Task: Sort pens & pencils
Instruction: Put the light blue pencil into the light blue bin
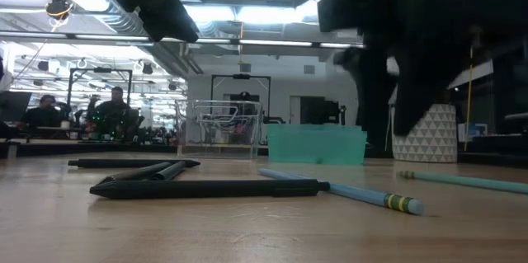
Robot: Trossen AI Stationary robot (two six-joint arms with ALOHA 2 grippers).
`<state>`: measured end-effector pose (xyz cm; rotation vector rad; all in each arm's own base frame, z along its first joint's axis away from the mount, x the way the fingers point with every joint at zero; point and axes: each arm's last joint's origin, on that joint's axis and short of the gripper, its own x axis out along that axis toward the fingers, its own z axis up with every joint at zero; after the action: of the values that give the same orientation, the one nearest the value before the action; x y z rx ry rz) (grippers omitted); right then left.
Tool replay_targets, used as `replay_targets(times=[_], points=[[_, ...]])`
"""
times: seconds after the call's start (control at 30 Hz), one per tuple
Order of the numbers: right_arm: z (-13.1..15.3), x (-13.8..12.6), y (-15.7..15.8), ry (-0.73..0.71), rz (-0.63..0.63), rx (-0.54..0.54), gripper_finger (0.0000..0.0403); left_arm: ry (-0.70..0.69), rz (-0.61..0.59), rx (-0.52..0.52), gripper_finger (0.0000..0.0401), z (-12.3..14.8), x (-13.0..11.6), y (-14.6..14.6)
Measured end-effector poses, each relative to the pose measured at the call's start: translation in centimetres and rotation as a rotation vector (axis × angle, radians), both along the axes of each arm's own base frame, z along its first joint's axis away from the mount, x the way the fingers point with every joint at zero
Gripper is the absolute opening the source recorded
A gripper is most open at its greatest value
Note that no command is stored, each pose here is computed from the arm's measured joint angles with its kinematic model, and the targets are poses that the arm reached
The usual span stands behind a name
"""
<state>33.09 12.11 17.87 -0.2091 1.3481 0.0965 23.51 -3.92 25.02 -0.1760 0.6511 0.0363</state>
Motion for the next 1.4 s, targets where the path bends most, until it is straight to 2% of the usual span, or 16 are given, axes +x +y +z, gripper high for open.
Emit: replay_targets(times=[0.07,0.13,0.23,0.37,0.5,0.6,0.7,0.77,0.93,1.03,1.13,1.2,1.4], points=[[1.2,0.0,0.1,0.0,-0.014,-0.008,0.0244,-0.002,-0.004,-0.001,0.0173,0.0,0.0,-0.1],[2.5,-0.5,0.0,0.014,-0.088,-0.007,0.0244,-0.001,-0.009,0.0,0.0173,0.0,0.0,-0.2],[3.8,-2.0,0.3,0.063,-0.261,0.01,0.0244,-0.007,-0.021,-0.001,0.0173,0.0,0.0,-0.5],[4.7,-5.5,1.7,0.184,-0.505,-0.049,0.0244,-0.007,-0.038,-0.002,0.0173,0.1,-0.1,-0.9],[3.8,-9.1,4.1,0.209,-0.683,-0.108,0.0244,-0.012,-0.047,0.004,0.0173,0.1,-0.2,-1.3],[1.6,-11.6,5.9,0.229,-0.78,-0.085,0.0244,-0.018,-0.047,0.01,0.0173,0.1,-0.2,-1.5],[-0.4,-12.9,7.4,0.193,-0.845,-0.012,0.0244,-0.028,-0.048,0.008,0.0173,0.2,-0.2,-1.5],[-0.7,-13.3,7.9,0.171,-0.87,0.009,0.0244,-0.032,-0.048,0.008,0.0173,0.2,-0.1,-1.5],[-1.0,-13.4,7.9,0.058,-0.855,-0.024,0.0244,-0.047,-0.051,0.01,0.0173,0.4,0.0,-1.5],[-2.8,-14.3,6.8,0.056,-0.929,-0.068,0.0244,-0.061,-0.05,0.007,0.0173,0.5,0.0,-1.5],[-3.9,-14.9,6.0,-0.013,-1.037,-0.081,0.0243,-0.064,-0.05,0.006,0.0173,0.5,0.1,-1.5],[-3.9,-15.1,5.7,-0.049,-1.067,-0.088,0.0237,-0.064,-0.05,0.006,0.0173,0.5,0.1,-1.5],[-2.9,-15.5,5.2,-0.1,-1.044,-0.011,0.0203,-0.064,-0.05,0.006,0.0173,0.5,0.1,-1.5]])
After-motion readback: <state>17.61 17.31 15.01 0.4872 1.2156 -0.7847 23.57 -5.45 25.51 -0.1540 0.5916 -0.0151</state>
